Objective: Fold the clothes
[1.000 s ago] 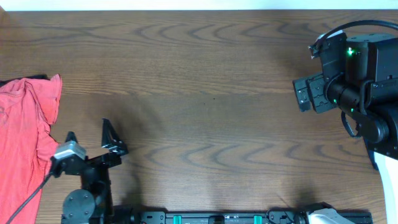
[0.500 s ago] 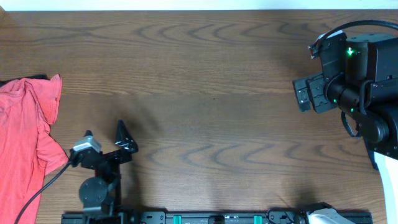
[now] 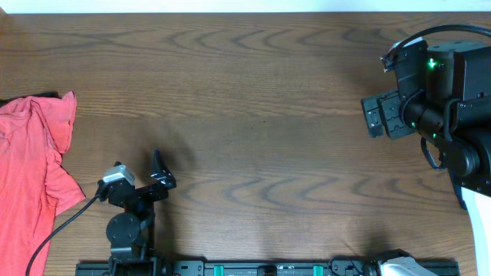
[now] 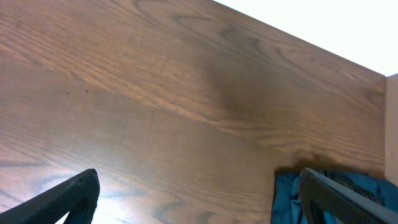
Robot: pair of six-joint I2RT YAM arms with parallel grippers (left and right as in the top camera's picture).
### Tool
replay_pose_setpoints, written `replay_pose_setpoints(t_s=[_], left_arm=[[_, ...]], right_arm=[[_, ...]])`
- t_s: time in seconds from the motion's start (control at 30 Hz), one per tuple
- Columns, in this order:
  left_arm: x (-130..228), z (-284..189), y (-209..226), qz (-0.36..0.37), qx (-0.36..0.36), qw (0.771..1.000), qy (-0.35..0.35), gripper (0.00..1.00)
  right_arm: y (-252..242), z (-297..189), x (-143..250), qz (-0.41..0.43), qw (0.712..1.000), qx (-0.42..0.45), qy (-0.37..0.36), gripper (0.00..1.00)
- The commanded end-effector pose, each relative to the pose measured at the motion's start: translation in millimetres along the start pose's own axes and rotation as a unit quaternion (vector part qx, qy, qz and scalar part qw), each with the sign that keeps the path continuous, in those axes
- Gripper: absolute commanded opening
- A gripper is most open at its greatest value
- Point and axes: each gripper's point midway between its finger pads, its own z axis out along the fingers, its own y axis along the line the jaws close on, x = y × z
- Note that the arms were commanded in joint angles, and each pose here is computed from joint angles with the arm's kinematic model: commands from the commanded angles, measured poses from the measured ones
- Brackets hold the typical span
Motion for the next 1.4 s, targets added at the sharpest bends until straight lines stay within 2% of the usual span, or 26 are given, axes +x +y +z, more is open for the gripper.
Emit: replay_pose_setpoints(t_s=[0.0,1.17,1.27,1.37], left_arm=[[16,2,7,0.031,-0.011,0.999,0.017,0.98],[17,2,7,0.031,-0.011,0.999,0.018,0.98],[17,2,7,0.031,-0.011,0.999,0.018,0.98],[17,2,7,0.031,-0.011,0.999,0.018,0.98]], right_arm=[[-3,-5,1,0.013,1.000,0.004,-0.005,0.99],[-4,-5,0,0.005,1.000,0.006,-0.007,0.99],[-6,-8,-8,0.004,1.000,0.009,-0.028,0.99],[-8,-16,-25,-0.003,0.996,0.015,-0.084,0.99]])
